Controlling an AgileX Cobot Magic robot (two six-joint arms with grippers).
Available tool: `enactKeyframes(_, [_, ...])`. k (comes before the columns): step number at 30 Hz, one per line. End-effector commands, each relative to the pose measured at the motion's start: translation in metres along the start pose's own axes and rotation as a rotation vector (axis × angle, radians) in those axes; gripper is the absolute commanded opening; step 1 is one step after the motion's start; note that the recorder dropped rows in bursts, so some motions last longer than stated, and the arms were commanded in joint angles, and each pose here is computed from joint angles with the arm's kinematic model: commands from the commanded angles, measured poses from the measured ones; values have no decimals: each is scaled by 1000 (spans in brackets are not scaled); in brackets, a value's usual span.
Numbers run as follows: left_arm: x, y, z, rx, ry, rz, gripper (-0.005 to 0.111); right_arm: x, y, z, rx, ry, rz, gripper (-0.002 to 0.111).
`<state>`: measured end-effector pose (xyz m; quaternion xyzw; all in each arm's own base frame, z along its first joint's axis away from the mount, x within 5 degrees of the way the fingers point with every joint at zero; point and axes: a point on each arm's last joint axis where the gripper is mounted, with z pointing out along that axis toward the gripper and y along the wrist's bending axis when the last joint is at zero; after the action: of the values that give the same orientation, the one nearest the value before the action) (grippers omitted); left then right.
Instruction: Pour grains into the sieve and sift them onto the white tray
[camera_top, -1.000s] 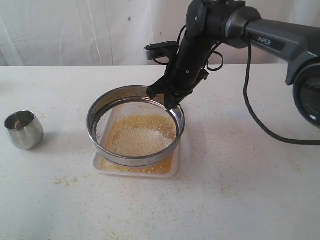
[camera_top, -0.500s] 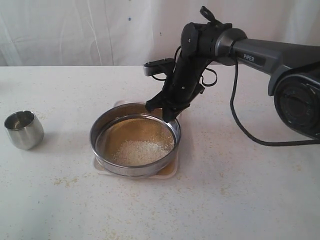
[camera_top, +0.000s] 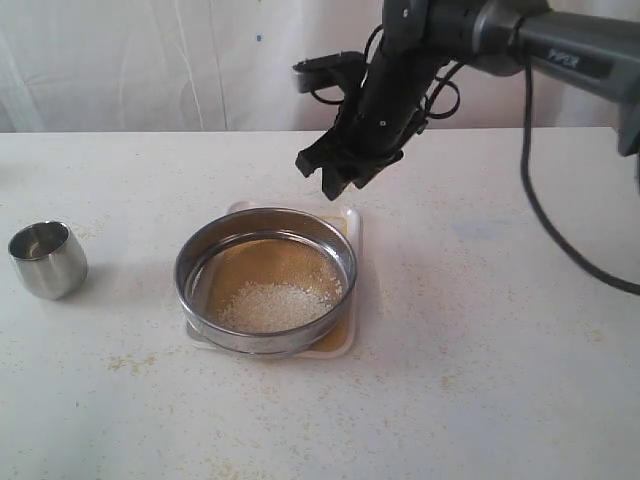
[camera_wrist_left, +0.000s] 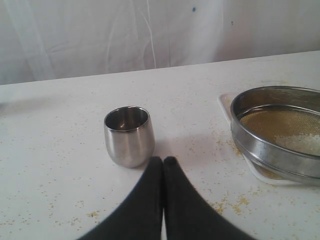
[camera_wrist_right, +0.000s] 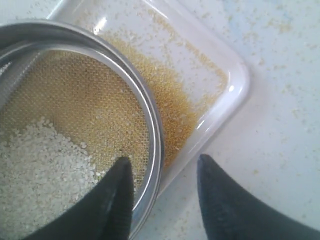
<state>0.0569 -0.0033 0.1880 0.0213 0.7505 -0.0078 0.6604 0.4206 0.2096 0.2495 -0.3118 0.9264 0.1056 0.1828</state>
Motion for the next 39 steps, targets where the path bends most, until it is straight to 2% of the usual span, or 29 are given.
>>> enactKeyframes(1, [0, 0, 0, 4, -7, -5, 0, 21, 6, -43, 65, -178, 54, 22])
enactKeyframes(5, [0, 0, 0, 4, -7, -5, 0, 74, 19, -72, 107, -310, 101, 1])
enactKeyframes(11, [0, 0, 0, 4, -7, -5, 0, 164, 42, -103, 166, -570, 111, 0])
enactKeyframes(14, [0, 0, 0, 4, -7, -5, 0, 210, 50, -106, 182, -649, 116, 0])
enactKeyframes(22, [0, 0, 0, 4, -7, -5, 0, 299, 63, -95, 184, -632, 117, 0])
enactKeyframes(27, [0, 0, 0, 4, -7, -5, 0, 322, 68, -91, 163, -565, 115, 0])
enactKeyframes(32, [0, 0, 0, 4, -7, -5, 0, 326, 69, -93, 154, -549, 112, 0])
enactKeyframes(39, [0, 0, 0, 4, -7, -5, 0, 335, 73, -121, 181, -739, 106, 0])
